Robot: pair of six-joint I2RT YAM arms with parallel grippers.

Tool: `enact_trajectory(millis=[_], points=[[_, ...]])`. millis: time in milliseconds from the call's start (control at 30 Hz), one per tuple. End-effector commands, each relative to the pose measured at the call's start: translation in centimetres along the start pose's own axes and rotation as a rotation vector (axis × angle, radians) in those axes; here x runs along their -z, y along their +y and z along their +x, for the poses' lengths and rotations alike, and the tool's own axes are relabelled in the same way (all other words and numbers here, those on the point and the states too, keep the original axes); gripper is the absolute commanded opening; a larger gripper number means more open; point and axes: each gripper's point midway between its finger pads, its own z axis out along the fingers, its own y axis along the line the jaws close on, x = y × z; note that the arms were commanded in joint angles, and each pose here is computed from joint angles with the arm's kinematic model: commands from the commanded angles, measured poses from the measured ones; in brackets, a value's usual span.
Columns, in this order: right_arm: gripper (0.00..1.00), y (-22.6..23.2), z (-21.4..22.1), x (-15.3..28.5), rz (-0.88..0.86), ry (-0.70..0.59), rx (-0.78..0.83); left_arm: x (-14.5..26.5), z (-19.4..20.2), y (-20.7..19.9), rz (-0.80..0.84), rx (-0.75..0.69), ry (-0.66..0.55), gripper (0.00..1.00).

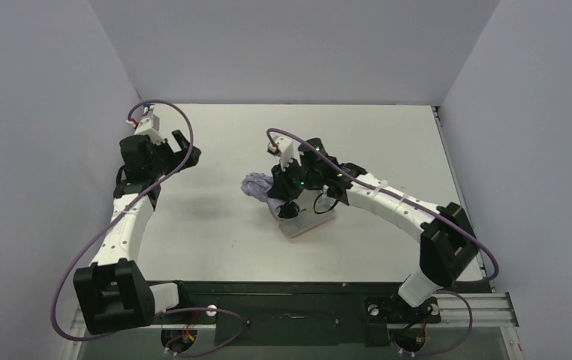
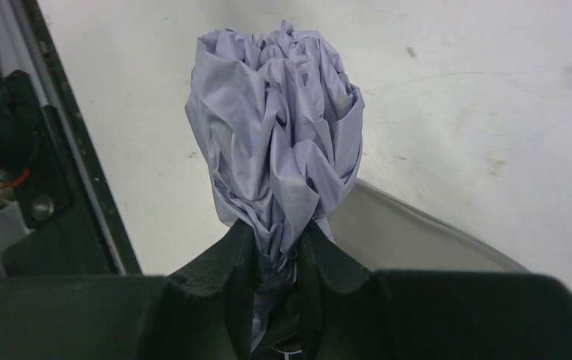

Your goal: Open the umbrella

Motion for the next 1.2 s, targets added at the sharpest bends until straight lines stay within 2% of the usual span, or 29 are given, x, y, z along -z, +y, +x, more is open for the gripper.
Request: enact_trajectory(millis=[0, 67, 167, 400, 633, 833, 933, 1067, 1167], points=[[0.0, 4.7, -3.7, -4.6, -0.107, -0.062, -0.105, 2.3, -0.3, 1.7, -0.088, -0.024, -0.04, 0.97], [0.0, 6.1, -4.0, -6.4, -0.121, -0.051, -0.101, 3.3, -0.2, 2.3, -0.132, -0.044, -0.038, 0.97], [0.0, 6.3, -2.2, -9.1, -0.097, -0.001, -0.155, 4.2, -0.3, 2.8, -0.176, -0.058, -0.025, 0.97], [0.0, 2.0, 2.2, -10.3, 0.041, 0.085, -0.225, 4.9, 0.4, 2.0, -0.148, -0.042, 0.008, 0.97], [0.0, -5.3, 6.8, -5.9, 0.183, 0.166, -0.264, 4.1, 0.3, 1.2, -0.091, -0.045, -0.001, 0.97], [0.0, -11.9, 11.6, -0.3, 0.291, 0.265, -0.34, 2.9, -0.3, 0.4, -0.045, -0.049, -0.039, 0.97], [0.0, -15.7, 13.5, 3.2, 0.358, 0.297, -0.394, 2.0, -0.1, 0.6, -0.047, -0.071, -0.011, 0.97], [0.0, -18.8, 14.6, 6.3, 0.397, 0.31, -0.42, 1.0, 0.1, 0.4, -0.033, -0.089, 0.017, 0.97], [0.0, -20.0, 13.5, 7.2, 0.386, 0.274, -0.432, 0.5, 0.1, -0.1, -0.004, -0.102, 0.034, 0.97]])
